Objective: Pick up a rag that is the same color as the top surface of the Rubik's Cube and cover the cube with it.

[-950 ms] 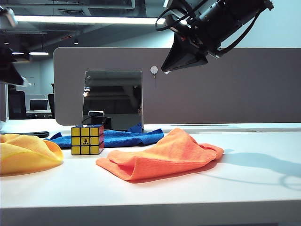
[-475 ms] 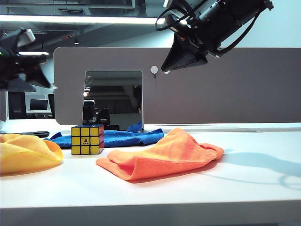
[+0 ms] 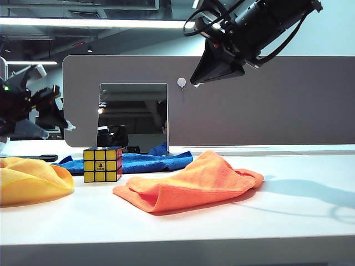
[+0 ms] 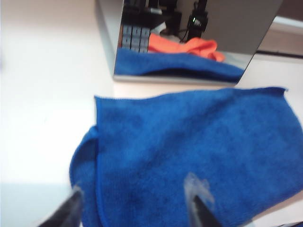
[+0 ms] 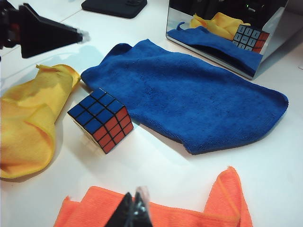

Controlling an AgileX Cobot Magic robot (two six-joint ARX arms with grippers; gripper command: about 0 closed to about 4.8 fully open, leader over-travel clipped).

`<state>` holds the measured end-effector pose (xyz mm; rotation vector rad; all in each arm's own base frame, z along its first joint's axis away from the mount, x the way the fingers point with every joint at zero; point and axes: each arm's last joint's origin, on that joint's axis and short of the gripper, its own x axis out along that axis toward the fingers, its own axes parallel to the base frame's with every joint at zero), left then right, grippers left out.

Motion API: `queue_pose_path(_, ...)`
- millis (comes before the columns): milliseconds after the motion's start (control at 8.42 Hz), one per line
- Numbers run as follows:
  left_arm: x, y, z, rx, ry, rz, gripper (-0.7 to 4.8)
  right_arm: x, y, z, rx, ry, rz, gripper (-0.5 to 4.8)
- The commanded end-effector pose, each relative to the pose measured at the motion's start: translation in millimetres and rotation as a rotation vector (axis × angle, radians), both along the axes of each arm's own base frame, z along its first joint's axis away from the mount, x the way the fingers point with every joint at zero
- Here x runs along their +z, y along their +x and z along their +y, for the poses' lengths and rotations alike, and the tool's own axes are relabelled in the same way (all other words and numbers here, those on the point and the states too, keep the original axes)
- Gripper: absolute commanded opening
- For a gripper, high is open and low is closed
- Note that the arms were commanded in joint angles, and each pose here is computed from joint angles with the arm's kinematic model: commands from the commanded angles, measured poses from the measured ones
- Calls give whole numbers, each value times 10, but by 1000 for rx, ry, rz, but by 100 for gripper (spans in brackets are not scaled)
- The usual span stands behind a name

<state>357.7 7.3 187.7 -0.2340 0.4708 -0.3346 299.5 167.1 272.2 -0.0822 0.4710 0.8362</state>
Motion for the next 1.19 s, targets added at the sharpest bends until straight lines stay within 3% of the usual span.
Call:
queue_pose_path(119,-102,43,-2,-2,-4,19,285,44,-3,4,3,11,-18,-5)
queue_pose_path(594,-456,279,12,16,3,63,285,44,-3,4,3,11,-18,-6)
queue_pose_path(1188,-396,449,-8,9,5,36,284,44,-3,3,2,11,-18,-5)
